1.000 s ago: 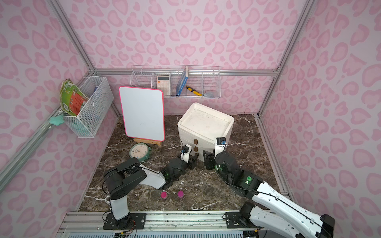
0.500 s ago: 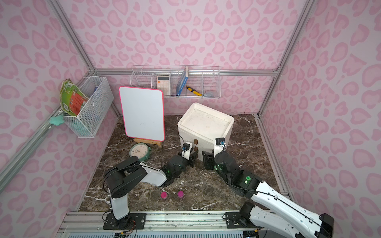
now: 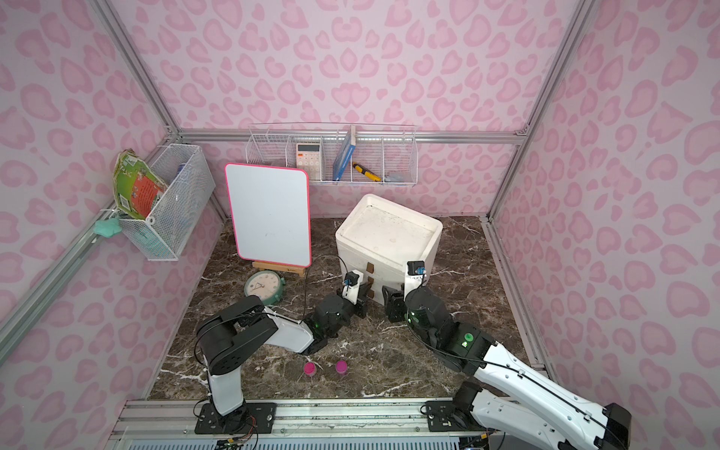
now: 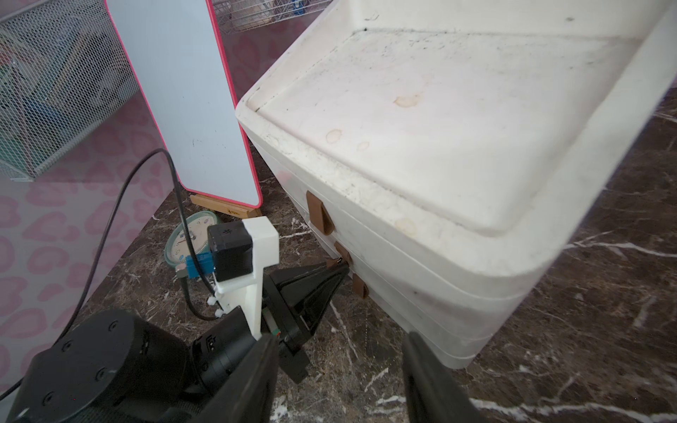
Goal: Put the paint cans in the drawer according to color
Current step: Open the drawer in the storage box.
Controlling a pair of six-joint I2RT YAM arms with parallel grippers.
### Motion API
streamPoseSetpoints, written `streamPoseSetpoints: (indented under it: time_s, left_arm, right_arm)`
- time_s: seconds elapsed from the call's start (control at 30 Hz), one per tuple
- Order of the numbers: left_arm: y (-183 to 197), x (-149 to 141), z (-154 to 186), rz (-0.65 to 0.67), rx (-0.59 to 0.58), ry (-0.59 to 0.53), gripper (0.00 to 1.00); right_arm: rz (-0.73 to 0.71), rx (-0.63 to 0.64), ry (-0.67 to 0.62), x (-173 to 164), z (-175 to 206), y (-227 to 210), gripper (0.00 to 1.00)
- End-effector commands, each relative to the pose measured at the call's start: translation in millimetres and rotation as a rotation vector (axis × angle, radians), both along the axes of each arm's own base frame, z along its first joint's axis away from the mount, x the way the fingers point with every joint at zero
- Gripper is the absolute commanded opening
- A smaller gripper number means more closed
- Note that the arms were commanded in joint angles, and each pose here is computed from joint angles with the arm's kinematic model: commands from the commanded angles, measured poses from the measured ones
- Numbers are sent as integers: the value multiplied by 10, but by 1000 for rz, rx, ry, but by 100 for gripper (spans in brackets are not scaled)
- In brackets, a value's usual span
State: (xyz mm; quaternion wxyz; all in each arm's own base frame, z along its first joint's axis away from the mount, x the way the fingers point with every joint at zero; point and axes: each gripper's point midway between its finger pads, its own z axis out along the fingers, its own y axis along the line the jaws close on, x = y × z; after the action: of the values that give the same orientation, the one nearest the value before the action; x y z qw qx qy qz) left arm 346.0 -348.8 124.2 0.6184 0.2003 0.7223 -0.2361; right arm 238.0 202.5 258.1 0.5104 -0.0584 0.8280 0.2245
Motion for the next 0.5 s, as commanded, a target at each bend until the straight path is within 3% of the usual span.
streamPoseSetpoints:
  time_s: [0.0, 0.47]
  left_arm:
    - [14, -25, 107, -8, -20, -31, 0]
    - [259, -286, 75, -11, 13, 14, 0]
  right_arm:
    - [0, 23, -15, 9, 59, 16, 57]
    - [-1, 18, -19, 23, 81, 23, 57]
